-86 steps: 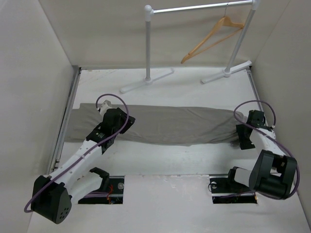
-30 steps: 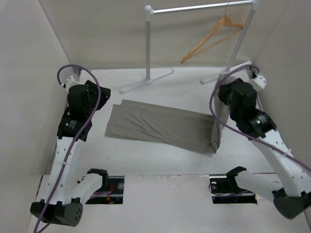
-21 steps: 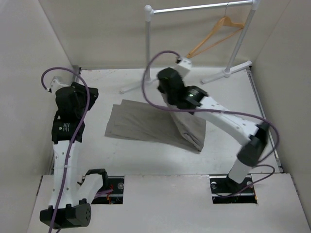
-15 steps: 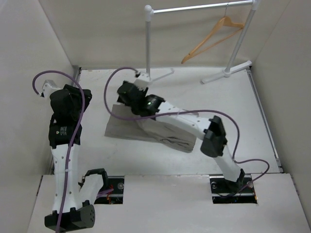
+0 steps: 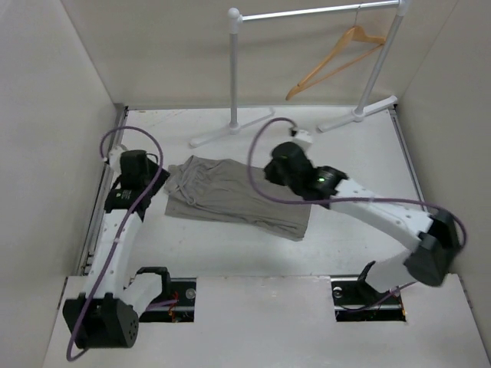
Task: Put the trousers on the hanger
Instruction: Fold the trousers at the center of the board.
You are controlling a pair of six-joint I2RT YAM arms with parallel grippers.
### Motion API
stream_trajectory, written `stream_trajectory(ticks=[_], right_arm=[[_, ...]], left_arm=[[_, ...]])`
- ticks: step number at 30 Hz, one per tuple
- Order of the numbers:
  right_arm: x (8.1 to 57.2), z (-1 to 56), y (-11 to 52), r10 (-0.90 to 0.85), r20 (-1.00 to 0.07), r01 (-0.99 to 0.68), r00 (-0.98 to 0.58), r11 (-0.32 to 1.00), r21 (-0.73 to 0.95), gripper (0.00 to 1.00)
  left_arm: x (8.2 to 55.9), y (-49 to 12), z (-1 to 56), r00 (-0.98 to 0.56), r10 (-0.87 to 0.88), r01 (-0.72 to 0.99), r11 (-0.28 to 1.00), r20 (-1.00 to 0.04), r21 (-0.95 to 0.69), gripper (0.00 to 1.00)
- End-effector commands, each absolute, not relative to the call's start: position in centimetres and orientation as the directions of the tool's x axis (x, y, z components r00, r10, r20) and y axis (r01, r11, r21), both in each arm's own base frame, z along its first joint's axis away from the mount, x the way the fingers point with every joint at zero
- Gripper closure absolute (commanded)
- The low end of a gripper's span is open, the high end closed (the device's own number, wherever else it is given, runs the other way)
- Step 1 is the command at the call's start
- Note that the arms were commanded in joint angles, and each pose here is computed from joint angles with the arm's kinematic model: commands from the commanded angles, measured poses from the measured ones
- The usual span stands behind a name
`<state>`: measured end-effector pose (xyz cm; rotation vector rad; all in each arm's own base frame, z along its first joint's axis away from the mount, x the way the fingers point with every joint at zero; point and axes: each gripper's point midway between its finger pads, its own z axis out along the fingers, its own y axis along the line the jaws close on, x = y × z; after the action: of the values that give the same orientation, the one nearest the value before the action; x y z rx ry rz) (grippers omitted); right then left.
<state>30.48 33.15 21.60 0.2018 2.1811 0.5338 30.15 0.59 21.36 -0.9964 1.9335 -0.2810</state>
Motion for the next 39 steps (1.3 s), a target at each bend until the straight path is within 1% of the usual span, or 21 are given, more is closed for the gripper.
stream_trajectory(ticks=[1, 2, 4, 5, 7, 10, 12, 14, 16, 19, 22, 23, 26, 28, 31, 34, 36, 37, 39], right_arm=[[29.3, 19.0, 27.3, 0.347, -0.680, -0.023, -0.646, 0.881, 0.472, 0.81], [28.7, 17.8, 25.9, 0.346, -0.670, -0.009, -0.657, 0.885, 0.466, 0.83], [27.0, 15.6, 22.7, 0.359, -0.648, 0.022, -0.672, 0.884, 0.467, 0.84], [26.3, 15.1, 21.4, 0.371, -0.644, 0.035, -0.669, 0.881, 0.472, 0.82], [25.1, 14.0, 19.3, 0.380, -0.641, 0.054, -0.667, 0.882, 0.467, 0.74], [23.6, 12.0, 16.9, 0.414, -0.611, 0.105, -0.674, 0.873, 0.476, 0.51], [22.9, 10.6, 15.9, 0.444, -0.579, 0.137, -0.684, 0.858, 0.495, 0.41], [22.4, 9.3, 15.3, 0.463, -0.545, 0.166, -0.699, 0.846, 0.506, 0.35], [22.3, 8.6, 14.9, 0.481, -0.523, 0.188, -0.703, 0.836, 0.516, 0.31], [22.7, 8.1, 14.8, 0.494, -0.513, 0.197, -0.703, 0.827, 0.526, 0.27], [23.1, 7.7, 15.4, 0.496, -0.488, 0.185, -0.719, 0.812, 0.554, 0.26], [23.2, 7.7, 15.6, 0.498, -0.482, 0.179, -0.721, 0.806, 0.565, 0.26], [23.3, 7.3, 15.9, 0.504, -0.472, 0.181, -0.723, 0.798, 0.575, 0.26], [23.3, 6.8, 15.8, 0.506, -0.467, 0.191, -0.725, 0.799, 0.571, 0.26], [23.2, 6.2, 16.0, 0.502, -0.454, 0.189, -0.736, 0.796, 0.575, 0.25], [23.1, 5.5, 16.6, 0.491, -0.429, 0.186, -0.758, 0.793, 0.580, 0.26], [23.2, 5.1, 16.6, 0.499, -0.416, 0.201, -0.760, 0.789, 0.580, 0.30], [23.2, 4.9, 16.7, 0.499, -0.412, 0.200, -0.762, 0.787, 0.583, 0.32], [23.6, 4.8, 16.7, 0.504, -0.408, 0.208, -0.761, 0.785, 0.583, 0.41]], left_arm=[[30.0, -0.9, 15.7, -0.387, -0.688, -0.554, 0.706, -0.615, -0.441, 0.57], [30.1, -1.3, 14.3, -0.415, -0.672, -0.553, 0.722, -0.614, -0.416, 0.61], [30.5, -1.7, 12.1, -0.454, -0.650, -0.554, 0.742, -0.610, -0.378, 0.67], [30.7, -1.7, 11.2, -0.460, -0.649, -0.561, 0.741, -0.606, -0.368, 0.69], [30.9, -1.4, 9.8, -0.458, -0.670, -0.596, 0.719, -0.584, -0.357, 0.73], [31.1, -0.3, 9.0, -0.422, -0.696, -0.635, 0.684, -0.580, -0.360, 0.73], [31.6, 0.1, 8.4, -0.418, -0.701, -0.646, 0.676, -0.578, -0.354, 0.66], [32.3, 0.2, 7.3, -0.432, -0.701, -0.650, 0.678, -0.567, -0.343, 0.65], [33.0, 0.0, 6.2, -0.453, -0.707, -0.651, 0.679, -0.544, -0.339, 0.63], [34.0, -0.3, 5.3, -0.457, -0.708, -0.644, 0.681, -0.538, -0.349, 0.61], [34.5, -0.2, 4.2, -0.465, -0.714, -0.653, 0.676, -0.524, -0.341, 0.61], [34.6, -0.1, 4.1, -0.463, -0.718, -0.655, 0.672, -0.521, -0.344, 0.63], [34.6, 0.1, 4.7, -0.447, -0.719, -0.653, 0.669, -0.532, -0.355, 0.75], [34.5, 0.3, 6.1, -0.420, -0.717, -0.646, 0.667, -0.557, -0.371, 0.81], [34.0, 1.1, 7.8, -0.388, -0.708, -0.651, 0.664, -0.590, -0.369, 0.86], [34.0, 1.4, 8.1, -0.406, -0.686, -0.647, 0.682, -0.604, -0.340, 0.92], [34.0, 1.5, 7.8, -0.416, -0.681, -0.649, 0.687, -0.602, -0.329, 0.95], [33.9, 1.5, 8.0, -0.414, -0.685, -0.649, 0.684, -0.600, -0.334, 0.96], [33.7, 1.3, 9.3, -0.401, -0.685, -0.639, 0.685, -0.608, -0.351, 0.96]])
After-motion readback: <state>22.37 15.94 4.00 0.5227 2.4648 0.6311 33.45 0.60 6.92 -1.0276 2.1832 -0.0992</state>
